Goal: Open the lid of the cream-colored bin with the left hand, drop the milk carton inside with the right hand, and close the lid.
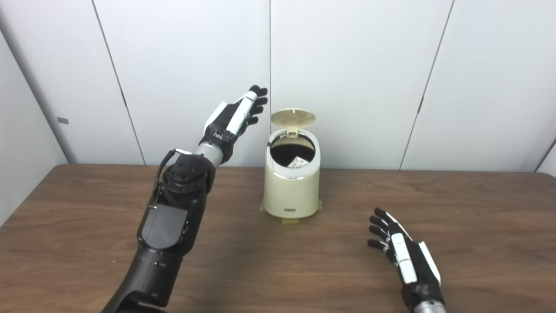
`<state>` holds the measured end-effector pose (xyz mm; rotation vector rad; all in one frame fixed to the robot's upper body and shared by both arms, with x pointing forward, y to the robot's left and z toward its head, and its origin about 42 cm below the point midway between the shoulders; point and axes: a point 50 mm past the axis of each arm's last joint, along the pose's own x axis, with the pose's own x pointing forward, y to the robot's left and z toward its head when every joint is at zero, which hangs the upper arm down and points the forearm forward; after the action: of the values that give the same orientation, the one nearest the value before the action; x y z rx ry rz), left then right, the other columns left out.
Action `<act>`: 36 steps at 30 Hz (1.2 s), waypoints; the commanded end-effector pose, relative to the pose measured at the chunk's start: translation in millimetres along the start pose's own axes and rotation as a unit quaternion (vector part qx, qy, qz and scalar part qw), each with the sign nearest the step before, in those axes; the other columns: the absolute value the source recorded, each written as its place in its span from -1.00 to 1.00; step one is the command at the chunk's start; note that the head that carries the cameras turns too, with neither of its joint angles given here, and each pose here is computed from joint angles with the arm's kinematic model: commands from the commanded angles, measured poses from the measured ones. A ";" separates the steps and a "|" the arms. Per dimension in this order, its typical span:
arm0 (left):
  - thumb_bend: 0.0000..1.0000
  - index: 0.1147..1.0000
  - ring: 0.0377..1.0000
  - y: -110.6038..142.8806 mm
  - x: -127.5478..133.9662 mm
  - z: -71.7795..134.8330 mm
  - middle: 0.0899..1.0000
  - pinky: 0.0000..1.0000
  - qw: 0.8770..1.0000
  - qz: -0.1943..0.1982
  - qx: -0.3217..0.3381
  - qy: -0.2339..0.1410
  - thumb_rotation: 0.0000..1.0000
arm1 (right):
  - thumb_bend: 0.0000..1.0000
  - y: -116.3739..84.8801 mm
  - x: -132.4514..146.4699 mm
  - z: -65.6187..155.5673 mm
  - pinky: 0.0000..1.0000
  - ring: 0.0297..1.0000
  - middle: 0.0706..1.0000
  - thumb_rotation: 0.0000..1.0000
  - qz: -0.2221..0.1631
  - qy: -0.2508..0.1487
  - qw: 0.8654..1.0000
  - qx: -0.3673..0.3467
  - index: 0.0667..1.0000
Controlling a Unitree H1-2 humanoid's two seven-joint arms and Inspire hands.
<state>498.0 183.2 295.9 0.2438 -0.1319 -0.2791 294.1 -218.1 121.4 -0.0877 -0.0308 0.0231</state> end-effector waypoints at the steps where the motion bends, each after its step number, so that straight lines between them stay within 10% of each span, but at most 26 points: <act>1: 0.01 0.87 0.89 10.0 13.4 36.0 0.81 0.90 0.998 -0.008 0.044 -0.052 1.00 | -0.02 5.2 3.3 8.5 0.50 0.69 0.72 1.00 0.014 -0.023 1.000 0.009 0.77; 15: 0.06 0.72 0.76 7.3 17.1 58.2 0.65 0.83 0.980 -0.073 0.176 -0.056 1.00 | 0.03 11.5 2.1 4.6 0.40 0.66 0.72 1.00 0.019 -0.007 1.000 0.011 0.80; 30: 0.09 0.65 0.87 -7.1 -16.4 89.2 0.78 0.84 0.901 -0.085 0.420 -0.070 1.00 | 0.04 15.0 5.8 -1.4 0.48 0.67 0.66 1.00 0.021 0.018 0.999 -0.018 0.79; 36: 0.04 0.61 0.81 -8.6 -22.6 89.0 0.75 0.86 0.835 -0.096 0.531 -0.105 1.00 | 0.05 16.5 7.9 -2.5 0.41 0.65 0.66 1.00 0.019 0.016 0.999 -0.031 0.80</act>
<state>460.9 162.5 341.4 1.2742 -0.3537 -0.4710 297.5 -208.3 117.5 -0.1385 -0.0111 0.0401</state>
